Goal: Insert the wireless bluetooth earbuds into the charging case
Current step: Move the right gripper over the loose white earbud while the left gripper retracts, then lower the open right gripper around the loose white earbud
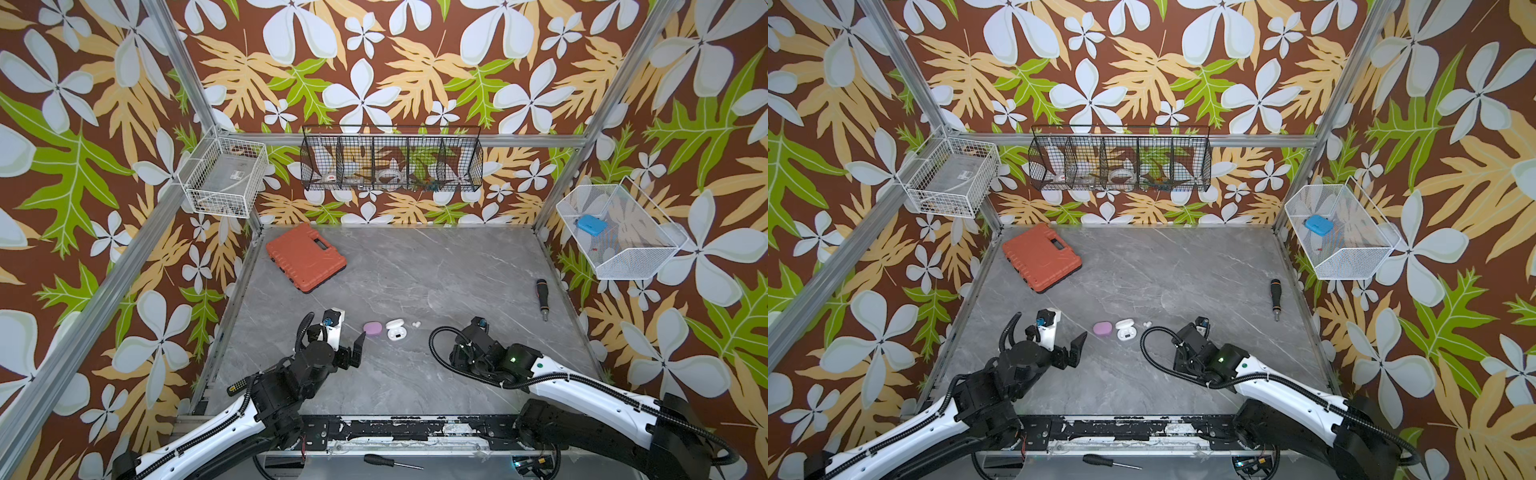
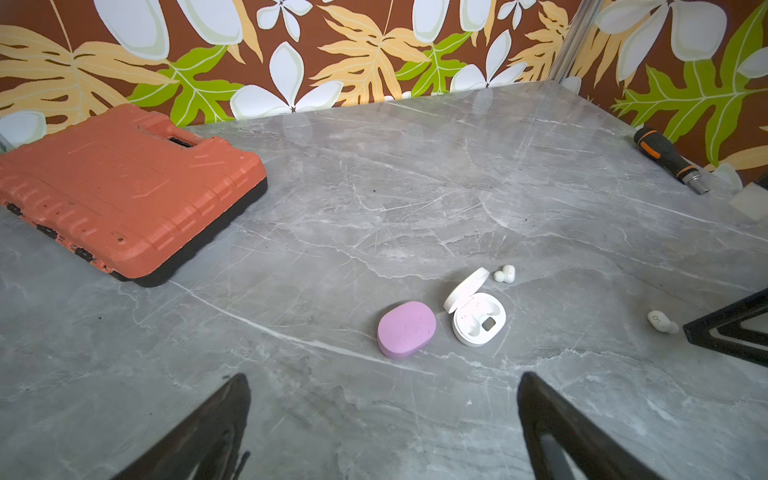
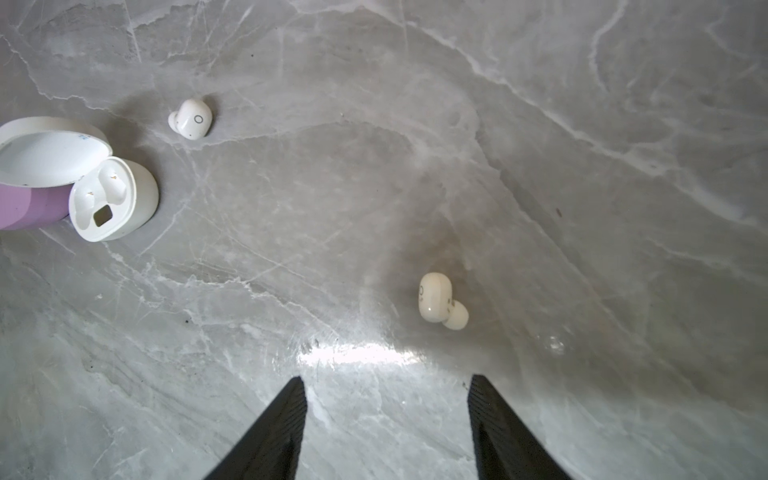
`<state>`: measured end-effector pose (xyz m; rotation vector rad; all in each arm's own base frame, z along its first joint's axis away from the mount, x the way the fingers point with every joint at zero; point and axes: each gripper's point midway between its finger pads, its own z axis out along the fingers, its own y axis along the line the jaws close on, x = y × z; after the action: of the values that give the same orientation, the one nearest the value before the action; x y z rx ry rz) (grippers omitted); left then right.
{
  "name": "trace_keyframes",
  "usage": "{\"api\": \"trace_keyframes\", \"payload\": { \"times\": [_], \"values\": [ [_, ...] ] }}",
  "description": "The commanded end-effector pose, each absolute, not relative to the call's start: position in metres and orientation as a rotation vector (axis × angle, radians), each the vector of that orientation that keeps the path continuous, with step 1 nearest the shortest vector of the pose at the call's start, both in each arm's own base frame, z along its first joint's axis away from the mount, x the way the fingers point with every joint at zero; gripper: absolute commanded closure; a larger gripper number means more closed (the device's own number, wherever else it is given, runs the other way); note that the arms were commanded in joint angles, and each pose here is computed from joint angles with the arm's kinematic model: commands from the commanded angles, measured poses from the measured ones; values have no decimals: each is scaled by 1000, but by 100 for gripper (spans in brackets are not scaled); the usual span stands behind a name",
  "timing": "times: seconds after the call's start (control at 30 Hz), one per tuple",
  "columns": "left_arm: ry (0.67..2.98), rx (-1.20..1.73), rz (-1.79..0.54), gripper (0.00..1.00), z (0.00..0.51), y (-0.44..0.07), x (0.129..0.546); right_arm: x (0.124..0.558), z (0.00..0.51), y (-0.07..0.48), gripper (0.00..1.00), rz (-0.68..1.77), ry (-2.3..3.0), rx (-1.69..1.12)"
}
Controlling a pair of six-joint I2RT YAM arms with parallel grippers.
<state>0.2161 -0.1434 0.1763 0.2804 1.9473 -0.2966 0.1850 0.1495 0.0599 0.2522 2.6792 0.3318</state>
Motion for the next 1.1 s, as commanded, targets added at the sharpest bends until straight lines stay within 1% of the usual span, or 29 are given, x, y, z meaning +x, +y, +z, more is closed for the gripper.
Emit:
{"api": "trace_keyframes", "payload": {
  "times": [0.0, 0.07, 0.17, 0.37, 0.53, 1.07],
  "values": [
    [1933, 251, -294, 0, 182, -141, 218, 191, 61, 149, 40, 305, 2662, 232],
    [1934, 252, -294, 0, 182, -141, 218, 193, 59, 149, 41, 310, 2669, 225],
    [1935, 254, -295, 0, 181, -142, 218, 195, 55, 151, 46, 316, 2689, 213],
    [1936, 259, -295, 0, 181, -143, 218, 199, 54, 150, 50, 291, 2687, 203],
    [1937, 260, -296, 0, 181, -143, 219, 200, 48, 145, 55, 226, 2702, 193],
    [1941, 266, -295, 0, 180, -144, 219, 200, 37, 142, 61, 189, 2718, 184]
  ]
}}
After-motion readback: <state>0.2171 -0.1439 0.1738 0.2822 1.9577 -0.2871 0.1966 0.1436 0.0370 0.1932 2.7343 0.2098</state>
